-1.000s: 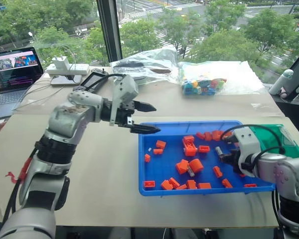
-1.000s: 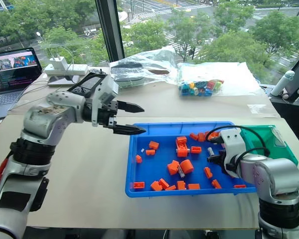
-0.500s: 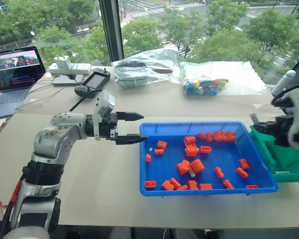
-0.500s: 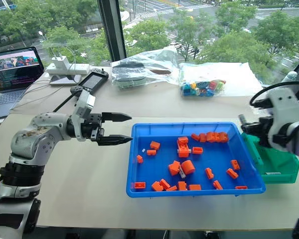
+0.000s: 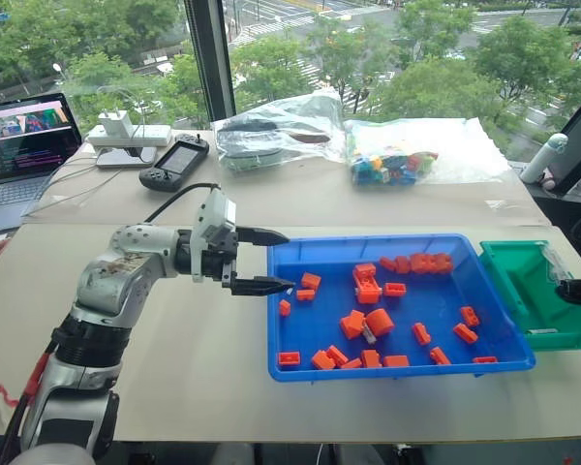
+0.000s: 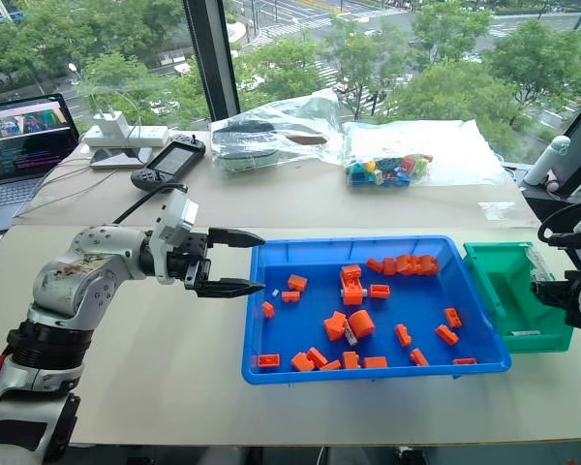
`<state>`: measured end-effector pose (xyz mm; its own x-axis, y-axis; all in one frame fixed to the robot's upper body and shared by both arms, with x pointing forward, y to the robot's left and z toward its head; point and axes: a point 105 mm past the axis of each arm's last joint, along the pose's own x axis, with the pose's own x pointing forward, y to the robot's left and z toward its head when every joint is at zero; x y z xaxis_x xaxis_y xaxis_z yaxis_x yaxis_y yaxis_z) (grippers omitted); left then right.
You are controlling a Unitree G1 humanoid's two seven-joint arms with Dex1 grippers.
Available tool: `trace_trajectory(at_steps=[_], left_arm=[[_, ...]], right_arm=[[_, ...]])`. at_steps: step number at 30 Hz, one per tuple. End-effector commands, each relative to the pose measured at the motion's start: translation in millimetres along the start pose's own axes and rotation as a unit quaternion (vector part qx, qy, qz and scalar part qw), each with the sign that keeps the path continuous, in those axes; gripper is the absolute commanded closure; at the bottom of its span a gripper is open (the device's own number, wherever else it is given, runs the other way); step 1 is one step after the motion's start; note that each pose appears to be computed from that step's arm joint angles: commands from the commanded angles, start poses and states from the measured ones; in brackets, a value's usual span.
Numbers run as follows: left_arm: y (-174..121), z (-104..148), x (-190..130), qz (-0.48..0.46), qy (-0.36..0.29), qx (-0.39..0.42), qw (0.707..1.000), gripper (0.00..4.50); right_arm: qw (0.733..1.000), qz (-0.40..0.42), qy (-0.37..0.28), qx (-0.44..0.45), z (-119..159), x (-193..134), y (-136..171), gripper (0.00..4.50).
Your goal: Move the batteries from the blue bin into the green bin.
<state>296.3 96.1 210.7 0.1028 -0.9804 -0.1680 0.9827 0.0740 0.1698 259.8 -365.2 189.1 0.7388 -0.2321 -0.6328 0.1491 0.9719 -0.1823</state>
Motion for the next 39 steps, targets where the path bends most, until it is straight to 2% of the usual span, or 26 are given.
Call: trace_trajectory(at_steps=[1, 8, 10, 14, 16, 21, 25, 30, 39], left_arm=[[-5, 6, -1, -0.007, 0.002, 0.019, 1.000, 0.00], [-6, 8, -6, -0.002, -0.008, 0.005, 1.000, 0.00], [-4, 10, -6, -0.001, -0.011, 0.005, 1.000, 0.00], [-2, 14, -5, -0.002, -0.014, 0.008, 1.000, 0.00], [-1, 15, -3, -0.004, -0.015, 0.011, 1.000, 0.00], [-1, 11, -1, -0.009, -0.008, 0.013, 1.000, 0.00], [-1, 12, 0, -0.010, -0.007, 0.012, 1.000, 0.00], [3, 15, -1, 0.006, -0.024, 0.007, 1.000, 0.00], [5, 15, -3, 0.016, -0.017, 0.006, 1.000, 0.00]], right_arm=[[0.999, -0.022, -0.036, 0.001, 13, -5, -9, 2.28], [0.997, -0.033, -0.063, -0.020, 34, -20, -11, 0.04], [0.996, -0.005, -0.089, -0.028, 48, -29, 1, 0.04], [0.981, 0.139, -0.110, -0.080, 59, -45, 59, 0.04], [0.964, 0.203, -0.097, -0.141, 47, -46, 97, 0.04], [0.945, 0.269, -0.055, -0.178, 14, -36, 135, 0.04], [0.947, 0.270, -0.042, -0.170, -2, -15, 163, 0.04], [0.945, 0.274, -0.031, -0.175, -12, -5, 183, 0.04], [0.942, 0.288, -0.008, -0.173, -26, -3, 197, 0.04]])
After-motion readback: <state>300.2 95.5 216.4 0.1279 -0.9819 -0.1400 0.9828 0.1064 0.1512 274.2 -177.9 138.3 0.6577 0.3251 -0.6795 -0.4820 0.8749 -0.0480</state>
